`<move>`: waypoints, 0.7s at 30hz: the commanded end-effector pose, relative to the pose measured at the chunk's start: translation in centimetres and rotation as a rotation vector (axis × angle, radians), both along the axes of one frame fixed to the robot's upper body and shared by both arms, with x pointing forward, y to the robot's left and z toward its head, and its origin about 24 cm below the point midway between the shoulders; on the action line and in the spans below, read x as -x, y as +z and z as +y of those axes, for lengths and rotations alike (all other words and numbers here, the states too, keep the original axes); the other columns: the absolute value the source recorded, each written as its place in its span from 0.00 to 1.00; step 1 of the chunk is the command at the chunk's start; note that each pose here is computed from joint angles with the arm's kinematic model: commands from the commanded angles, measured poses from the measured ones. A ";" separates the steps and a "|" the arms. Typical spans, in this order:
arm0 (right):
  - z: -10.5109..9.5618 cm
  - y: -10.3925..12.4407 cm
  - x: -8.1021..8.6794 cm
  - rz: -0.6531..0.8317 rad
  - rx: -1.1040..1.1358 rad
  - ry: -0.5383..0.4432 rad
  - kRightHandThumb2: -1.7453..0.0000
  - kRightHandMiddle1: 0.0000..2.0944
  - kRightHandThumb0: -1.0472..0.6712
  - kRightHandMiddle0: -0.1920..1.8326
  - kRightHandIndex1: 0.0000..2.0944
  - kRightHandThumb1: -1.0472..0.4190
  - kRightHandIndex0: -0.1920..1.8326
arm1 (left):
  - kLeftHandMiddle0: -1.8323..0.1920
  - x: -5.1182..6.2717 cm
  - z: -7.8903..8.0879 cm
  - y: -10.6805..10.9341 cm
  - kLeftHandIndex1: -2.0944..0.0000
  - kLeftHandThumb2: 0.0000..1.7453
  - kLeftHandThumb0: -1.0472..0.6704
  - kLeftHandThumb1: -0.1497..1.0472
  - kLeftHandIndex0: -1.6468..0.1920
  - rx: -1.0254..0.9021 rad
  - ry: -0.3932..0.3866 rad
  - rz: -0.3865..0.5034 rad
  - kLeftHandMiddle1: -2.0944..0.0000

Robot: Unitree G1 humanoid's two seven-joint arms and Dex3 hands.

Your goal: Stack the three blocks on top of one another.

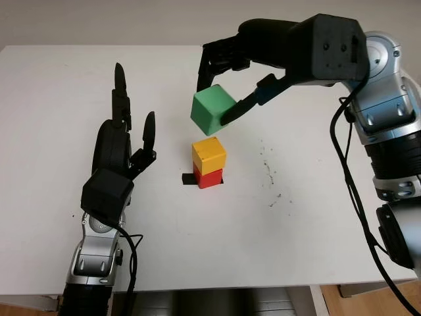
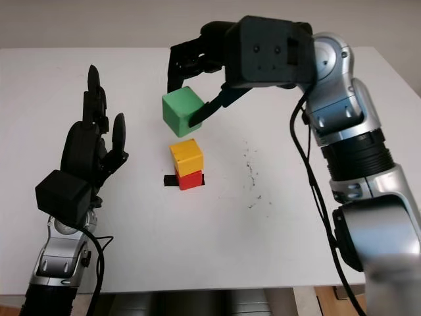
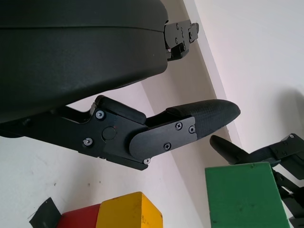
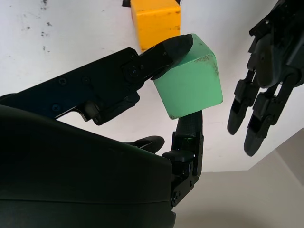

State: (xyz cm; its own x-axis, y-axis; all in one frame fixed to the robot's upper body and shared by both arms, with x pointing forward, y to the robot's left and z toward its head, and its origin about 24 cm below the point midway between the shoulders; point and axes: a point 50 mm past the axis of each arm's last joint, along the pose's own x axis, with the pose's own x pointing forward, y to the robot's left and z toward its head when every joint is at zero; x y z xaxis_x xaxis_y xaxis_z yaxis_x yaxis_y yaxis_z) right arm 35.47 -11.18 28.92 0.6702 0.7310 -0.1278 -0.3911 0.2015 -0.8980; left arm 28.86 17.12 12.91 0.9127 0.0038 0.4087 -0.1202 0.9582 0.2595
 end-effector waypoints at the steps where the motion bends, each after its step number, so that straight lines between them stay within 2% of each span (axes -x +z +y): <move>1: 0.2 -0.3 0.0 -0.006 -0.001 0.007 0.97 0.70 0.31 0.28 0.04 0.06 0.29 | 0.99 0.1 -0.1 0.1 0.99 0.42 0.16 1.00 1.00 0.010 -0.008 -0.015 0.98; 21: 0.1 -2.7 -0.5 0.017 0.045 -0.038 0.97 0.71 0.32 0.26 0.03 0.05 0.29 | 1.00 0.3 0.1 0.1 1.00 0.41 0.15 1.00 1.00 0.017 -0.020 -0.014 0.98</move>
